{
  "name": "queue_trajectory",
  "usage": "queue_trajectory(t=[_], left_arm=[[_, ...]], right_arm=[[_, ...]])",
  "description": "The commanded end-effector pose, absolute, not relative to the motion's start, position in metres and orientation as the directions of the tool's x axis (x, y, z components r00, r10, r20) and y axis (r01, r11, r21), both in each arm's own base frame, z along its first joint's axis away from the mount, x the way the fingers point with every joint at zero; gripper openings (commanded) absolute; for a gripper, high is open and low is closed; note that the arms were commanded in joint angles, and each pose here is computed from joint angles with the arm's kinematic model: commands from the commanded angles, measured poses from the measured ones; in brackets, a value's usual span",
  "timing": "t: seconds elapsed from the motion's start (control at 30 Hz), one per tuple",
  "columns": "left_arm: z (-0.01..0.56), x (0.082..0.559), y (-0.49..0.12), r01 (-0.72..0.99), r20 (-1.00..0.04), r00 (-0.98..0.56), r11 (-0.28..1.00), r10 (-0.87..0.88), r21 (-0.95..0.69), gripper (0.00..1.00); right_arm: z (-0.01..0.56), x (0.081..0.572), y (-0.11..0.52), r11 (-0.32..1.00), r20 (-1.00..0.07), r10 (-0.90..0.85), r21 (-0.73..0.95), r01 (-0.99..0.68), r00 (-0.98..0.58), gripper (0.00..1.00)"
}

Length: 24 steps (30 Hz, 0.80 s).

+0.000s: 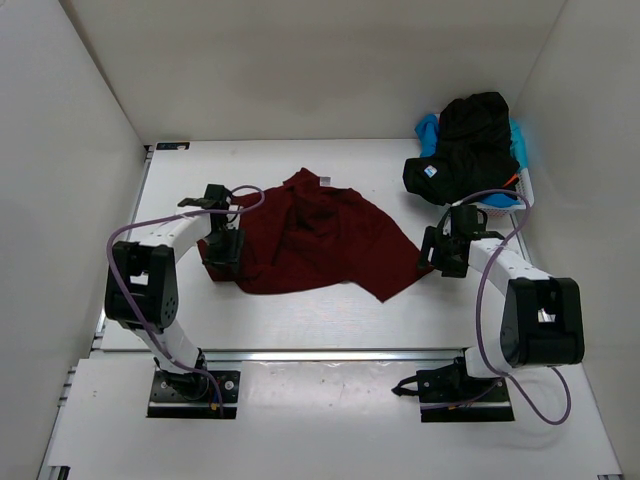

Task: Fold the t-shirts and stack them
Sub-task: Flatten out the tshirt

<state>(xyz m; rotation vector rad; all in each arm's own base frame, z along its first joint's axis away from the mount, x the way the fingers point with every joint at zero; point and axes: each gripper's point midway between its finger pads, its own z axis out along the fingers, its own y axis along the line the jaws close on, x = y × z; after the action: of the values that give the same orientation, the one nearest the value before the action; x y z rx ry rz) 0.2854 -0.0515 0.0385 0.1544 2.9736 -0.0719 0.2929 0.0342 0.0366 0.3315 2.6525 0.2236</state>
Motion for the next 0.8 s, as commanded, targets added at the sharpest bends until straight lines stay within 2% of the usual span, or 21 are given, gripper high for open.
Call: queue_trajectory(t=[0.0, 0.1, 0.2, 0.43, 0.77], left_arm=[[0.065, 0.300, -0.040, 0.079, -0.263, -0.961, 0.997, 0.082, 0.024, 0.57], [0.048, 0.280, -0.048, 0.065, -0.192, -0.980, 0.993, 0.044, -0.100, 0.59], [0.041, 0.274, -0.065, 0.074, -0.178, -0.984, 0.972, 0.034, -0.225, 0.60], [0.038, 0.287, -0.054, 0.039, -0.175, -0.985, 0.980, 0.005, -0.194, 0.60], [0.045, 0.310, -0.053, 0.027, -0.246, -0.969, 0.985, -0.015, -0.168, 0.60]], right_arm=[[0.051, 0.314, 0.038, 0.959, -0.481, 0.259, 0.229, 0.165, -0.838, 0.67], [0.050, 0.311, 0.040, 0.961, -0.481, 0.248, 0.229, 0.152, -0.841, 0.68], [0.048, 0.314, 0.037, 0.959, -0.484, 0.259, 0.236, 0.160, -0.836, 0.68], [0.049, 0.318, 0.032, 0.954, -0.481, 0.278, 0.241, 0.180, -0.831, 0.69], [0.041, 0.321, 0.034, 0.965, -0.474, 0.243, 0.211, 0.159, -0.846, 0.70]])
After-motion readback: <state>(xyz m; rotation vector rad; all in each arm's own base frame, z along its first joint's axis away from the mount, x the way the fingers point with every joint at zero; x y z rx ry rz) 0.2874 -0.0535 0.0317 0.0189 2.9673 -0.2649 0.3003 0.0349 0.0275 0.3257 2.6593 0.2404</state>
